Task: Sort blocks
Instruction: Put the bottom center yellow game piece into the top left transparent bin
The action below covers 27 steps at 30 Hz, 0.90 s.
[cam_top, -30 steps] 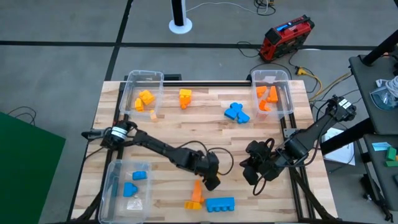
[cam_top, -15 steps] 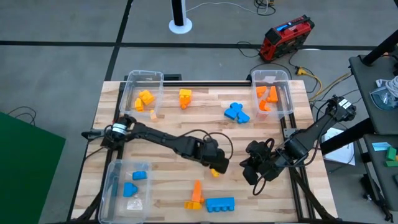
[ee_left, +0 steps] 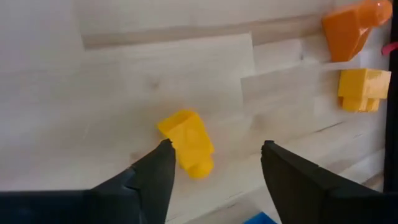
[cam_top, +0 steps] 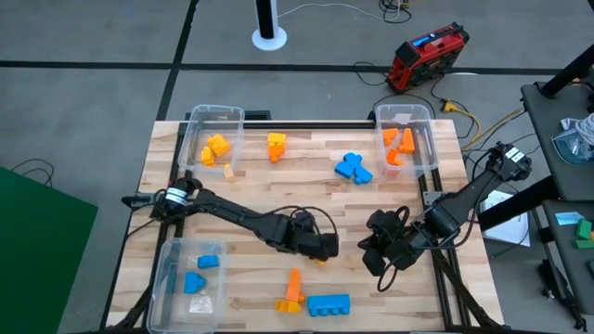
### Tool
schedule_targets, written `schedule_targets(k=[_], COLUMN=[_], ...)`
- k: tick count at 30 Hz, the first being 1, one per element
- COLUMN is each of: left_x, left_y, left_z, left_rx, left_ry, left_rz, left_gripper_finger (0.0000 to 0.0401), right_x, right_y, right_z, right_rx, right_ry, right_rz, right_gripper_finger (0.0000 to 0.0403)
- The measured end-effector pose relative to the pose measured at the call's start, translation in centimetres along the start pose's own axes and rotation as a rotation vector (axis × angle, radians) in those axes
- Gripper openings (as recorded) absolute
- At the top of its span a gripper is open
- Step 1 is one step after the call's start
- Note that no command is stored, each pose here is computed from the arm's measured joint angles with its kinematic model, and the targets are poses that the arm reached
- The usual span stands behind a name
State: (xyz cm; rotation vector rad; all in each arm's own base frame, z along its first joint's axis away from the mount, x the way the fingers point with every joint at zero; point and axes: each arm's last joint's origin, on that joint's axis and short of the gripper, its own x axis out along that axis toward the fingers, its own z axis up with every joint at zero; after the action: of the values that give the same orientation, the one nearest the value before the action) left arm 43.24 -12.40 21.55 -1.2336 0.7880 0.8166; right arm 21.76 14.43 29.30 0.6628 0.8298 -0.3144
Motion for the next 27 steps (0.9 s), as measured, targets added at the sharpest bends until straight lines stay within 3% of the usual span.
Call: schedule_targets(k=[15,27], left_x=[0.0,3.1], left_y=[0.7,0.8], left_z=[-0.8,-2.7], left_rx=[-0.036,-0.032], left_ry=[-0.043,0.012], left_rz=[0.034,0.018], left_gripper_finger=[0.0239,0.0239], right_x=[0.0,0.0], right_y=[0.0,0.0], right_z=[0.0,0.0], right_rx=[-0.013,-0.010], right_ry=[0.000,0.000], right_rz=[0.000,-0.001], right_gripper_finger=[0.0013,0.0013])
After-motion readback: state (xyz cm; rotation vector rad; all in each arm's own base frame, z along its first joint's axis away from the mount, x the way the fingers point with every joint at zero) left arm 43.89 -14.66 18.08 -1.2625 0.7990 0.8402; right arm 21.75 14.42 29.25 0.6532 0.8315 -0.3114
